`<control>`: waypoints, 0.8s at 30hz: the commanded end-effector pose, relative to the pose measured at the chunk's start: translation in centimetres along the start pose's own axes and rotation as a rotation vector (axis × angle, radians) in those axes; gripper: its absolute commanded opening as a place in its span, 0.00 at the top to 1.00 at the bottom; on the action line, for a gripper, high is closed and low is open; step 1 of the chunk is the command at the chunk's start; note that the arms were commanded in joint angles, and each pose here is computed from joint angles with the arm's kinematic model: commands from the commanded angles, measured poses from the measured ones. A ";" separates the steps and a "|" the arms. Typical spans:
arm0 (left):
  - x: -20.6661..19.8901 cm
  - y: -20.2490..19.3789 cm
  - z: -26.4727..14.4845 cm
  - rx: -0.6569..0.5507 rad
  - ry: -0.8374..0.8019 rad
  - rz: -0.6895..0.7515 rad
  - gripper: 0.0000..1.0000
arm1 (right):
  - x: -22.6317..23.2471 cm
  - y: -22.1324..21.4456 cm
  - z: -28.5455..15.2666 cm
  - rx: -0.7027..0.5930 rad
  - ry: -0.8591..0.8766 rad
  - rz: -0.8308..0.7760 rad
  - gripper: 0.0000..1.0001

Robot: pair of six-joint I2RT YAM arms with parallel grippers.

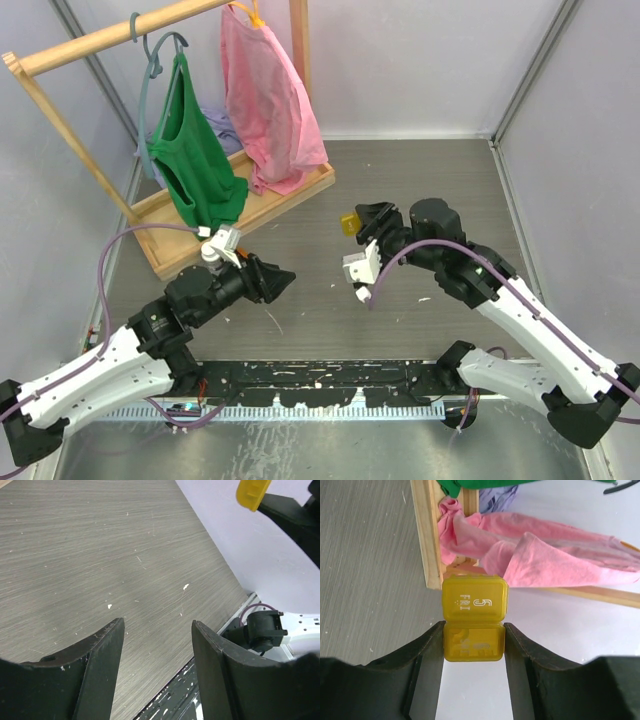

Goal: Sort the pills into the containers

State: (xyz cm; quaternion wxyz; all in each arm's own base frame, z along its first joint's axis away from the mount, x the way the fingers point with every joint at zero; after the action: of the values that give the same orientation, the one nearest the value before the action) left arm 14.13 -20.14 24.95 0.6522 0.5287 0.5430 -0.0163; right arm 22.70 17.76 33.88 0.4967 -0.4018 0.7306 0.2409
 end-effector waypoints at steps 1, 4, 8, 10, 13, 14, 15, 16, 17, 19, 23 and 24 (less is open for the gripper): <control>-2.2 1.3 -0.5 -0.068 -0.139 -0.008 0.41 | -2.5 0.9 -0.1 -0.037 -0.151 -0.073 0.80; -3.0 1.4 -0.5 -0.071 -0.198 -0.019 0.39 | -2.0 1.9 -0.4 -0.106 -0.141 -0.037 0.80; -4.2 1.3 -0.4 -0.056 -0.276 -0.028 0.39 | -1.2 4.2 -0.9 -0.260 -0.123 0.036 0.80; -4.4 1.1 -0.4 -0.045 -0.299 -0.035 0.39 | -0.8 4.8 -0.9 -0.301 -0.119 0.069 0.80; -4.6 1.1 -0.5 -0.039 -0.313 -0.035 0.39 | -1.3 5.0 -0.8 -0.323 -0.136 0.155 0.80; -4.6 1.1 -0.5 -0.039 -0.313 -0.034 0.39 | -1.5 5.1 -0.8 -0.332 -0.142 0.175 0.80; -4.7 1.1 -0.6 -0.041 -0.316 -0.034 0.39 | -1.7 5.2 -0.9 -0.342 -0.148 0.188 0.80; -4.7 1.2 -0.6 -0.044 -0.319 -0.033 0.38 | -1.7 5.4 -0.9 -0.351 -0.147 0.198 0.80; -4.9 1.3 -0.7 -0.047 -0.326 -0.033 0.38 | -1.7 5.5 -0.9 -0.360 -0.147 0.202 0.80; -5.0 1.4 -0.8 -0.051 -0.335 -0.031 0.38 | -1.6 5.5 -0.9 -0.360 -0.143 0.206 0.80; -4.8 1.3 -0.9 -0.053 -0.325 -0.029 0.38 | -0.5 5.4 -0.4 -0.350 -0.098 0.236 0.80; -4.6 1.2 -0.9 -0.049 -0.315 -0.024 0.38 | 0.2 5.3 0.1 -0.340 -0.062 0.268 0.79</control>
State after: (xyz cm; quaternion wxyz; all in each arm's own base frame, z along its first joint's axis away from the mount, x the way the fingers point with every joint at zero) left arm 12.59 -21.61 27.76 0.7185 0.5132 0.4610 -0.0890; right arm 18.34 20.30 33.73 0.4266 -0.3900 0.7001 0.4194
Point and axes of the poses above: each gripper's point midway between its finger pads, its own z axis out along the fingers, its own x axis along the line the jaws close on, y = z × x, the point moved 5 cm from there along -z, back along the fingers, and after that the axes turned 12 degrees about -z, right-handed, at the moved point
